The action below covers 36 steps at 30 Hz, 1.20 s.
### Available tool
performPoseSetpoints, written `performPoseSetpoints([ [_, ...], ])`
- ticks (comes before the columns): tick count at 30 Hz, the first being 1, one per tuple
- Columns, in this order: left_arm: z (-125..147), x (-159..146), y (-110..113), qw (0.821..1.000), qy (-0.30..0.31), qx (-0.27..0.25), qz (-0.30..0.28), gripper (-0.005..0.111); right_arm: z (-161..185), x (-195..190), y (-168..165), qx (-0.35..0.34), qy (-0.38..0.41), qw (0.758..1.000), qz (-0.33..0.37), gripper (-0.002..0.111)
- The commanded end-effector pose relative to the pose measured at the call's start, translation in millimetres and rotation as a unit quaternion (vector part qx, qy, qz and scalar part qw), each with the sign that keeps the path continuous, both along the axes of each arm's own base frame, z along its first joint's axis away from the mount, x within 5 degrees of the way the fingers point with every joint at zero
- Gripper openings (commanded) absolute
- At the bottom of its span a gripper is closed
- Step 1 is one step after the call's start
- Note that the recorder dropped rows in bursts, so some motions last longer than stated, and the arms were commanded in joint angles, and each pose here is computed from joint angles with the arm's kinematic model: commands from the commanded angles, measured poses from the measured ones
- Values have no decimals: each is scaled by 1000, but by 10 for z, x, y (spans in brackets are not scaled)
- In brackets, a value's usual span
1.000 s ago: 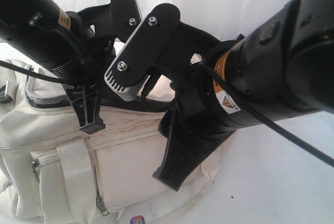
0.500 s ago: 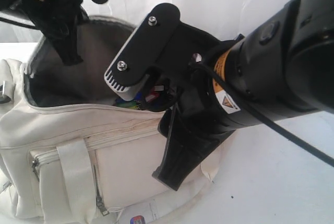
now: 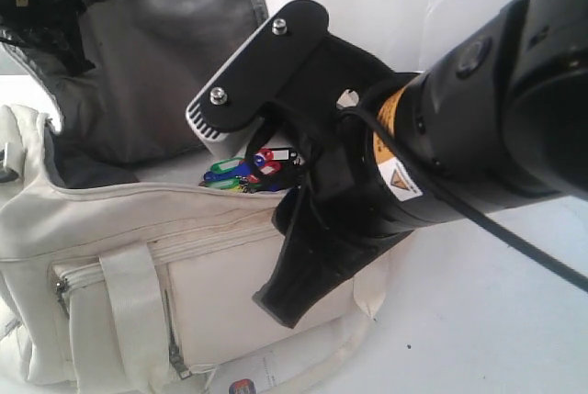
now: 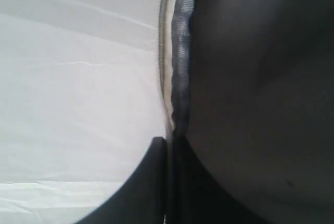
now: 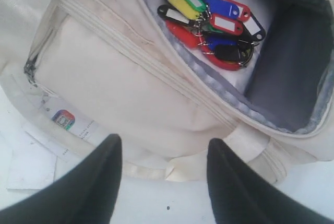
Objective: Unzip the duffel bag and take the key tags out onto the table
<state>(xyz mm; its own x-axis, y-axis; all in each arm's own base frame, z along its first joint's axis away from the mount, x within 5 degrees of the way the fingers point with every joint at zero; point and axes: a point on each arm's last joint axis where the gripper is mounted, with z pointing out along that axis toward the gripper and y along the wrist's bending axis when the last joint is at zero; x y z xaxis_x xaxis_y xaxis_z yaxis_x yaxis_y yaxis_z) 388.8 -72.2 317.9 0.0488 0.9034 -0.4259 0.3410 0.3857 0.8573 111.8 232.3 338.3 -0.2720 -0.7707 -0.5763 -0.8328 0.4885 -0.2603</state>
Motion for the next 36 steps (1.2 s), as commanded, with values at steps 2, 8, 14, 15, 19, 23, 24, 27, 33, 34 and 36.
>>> performPoseSetpoints([
  [2,240,237,178,997,-70,-36,14,0,15,-4,-3,19,5,1000,-11,47],
  [8,420,416,230,992,-114,-42,21,12,15,-4,-1,22,6,1000,-13,47],
  [14,243,538,236,995,-80,-53,35,66,13,-4,-5,24,11,999,-22,47],
  [15,195,558,239,995,-71,-59,40,74,13,-4,-5,26,12,999,-25,47],
  [19,70,577,263,996,-28,-61,58,79,11,-4,-8,28,16,999,-31,47],
  [23,79,574,263,997,-33,-39,53,76,11,-4,-8,28,16,999,-31,47],
  [24,107,573,260,997,-42,-31,48,76,11,-4,-8,28,16,999,-31,47],
  [27,257,544,255,995,-75,-43,44,76,11,-4,-8,28,16,999,-31,47],
  [33,504,374,269,989,-70,-116,65,76,14,-4,-4,30,15,999,-30,47],
  [34,513,332,282,987,-46,-132,76,76,14,-4,-4,30,15,999,-30,47],
  [36,556,207,313,983,6,-151,100,75,14,-4,-4,30,15,999,-30,47],
])
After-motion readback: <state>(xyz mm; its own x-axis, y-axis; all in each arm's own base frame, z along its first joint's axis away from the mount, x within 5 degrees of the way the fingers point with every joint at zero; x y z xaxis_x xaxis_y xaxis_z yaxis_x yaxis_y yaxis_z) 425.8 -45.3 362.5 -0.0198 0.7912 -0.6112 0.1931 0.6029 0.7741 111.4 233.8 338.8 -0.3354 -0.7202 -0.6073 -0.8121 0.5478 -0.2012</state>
